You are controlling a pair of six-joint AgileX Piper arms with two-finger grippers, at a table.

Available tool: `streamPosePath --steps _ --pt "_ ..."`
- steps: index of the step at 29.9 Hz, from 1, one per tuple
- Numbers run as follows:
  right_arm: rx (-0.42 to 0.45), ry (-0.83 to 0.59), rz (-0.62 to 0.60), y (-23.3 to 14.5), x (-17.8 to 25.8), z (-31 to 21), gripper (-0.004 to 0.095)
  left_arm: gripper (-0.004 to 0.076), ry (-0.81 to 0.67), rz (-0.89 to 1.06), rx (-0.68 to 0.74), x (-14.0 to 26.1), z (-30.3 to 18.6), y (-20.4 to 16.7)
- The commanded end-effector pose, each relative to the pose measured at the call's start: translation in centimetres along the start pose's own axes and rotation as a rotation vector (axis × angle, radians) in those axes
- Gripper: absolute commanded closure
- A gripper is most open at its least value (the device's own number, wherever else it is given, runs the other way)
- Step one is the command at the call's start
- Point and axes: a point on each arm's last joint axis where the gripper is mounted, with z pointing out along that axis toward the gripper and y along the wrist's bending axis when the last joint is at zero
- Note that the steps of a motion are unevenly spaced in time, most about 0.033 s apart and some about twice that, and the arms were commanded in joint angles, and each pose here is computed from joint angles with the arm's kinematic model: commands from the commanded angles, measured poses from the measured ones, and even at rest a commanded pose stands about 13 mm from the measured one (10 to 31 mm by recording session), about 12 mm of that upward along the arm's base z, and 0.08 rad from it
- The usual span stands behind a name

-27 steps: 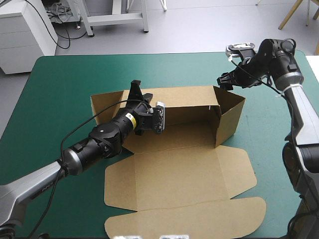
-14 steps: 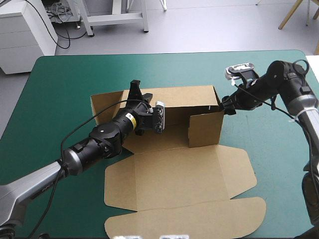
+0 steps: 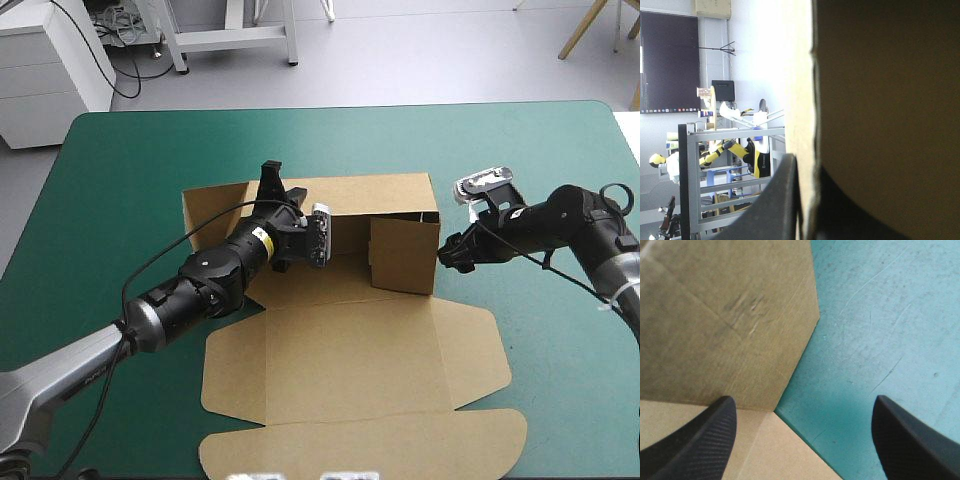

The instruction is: Fold the box

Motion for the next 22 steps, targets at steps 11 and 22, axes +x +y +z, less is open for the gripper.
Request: streamPosePath --steps 11,22 --pt "-0.113 0.001 0.000 1.5 0.1 -1.5 0.0220 0.0734 0.029 -0.059 -0.014 0.3 -0.6 0.4" --pt "-0.180 -0.167 -0.024 2.1 -0.8 -1.0 0.0221 0.0734 0.029 -0.059 -0.014 0.3 -0.6 0.4"
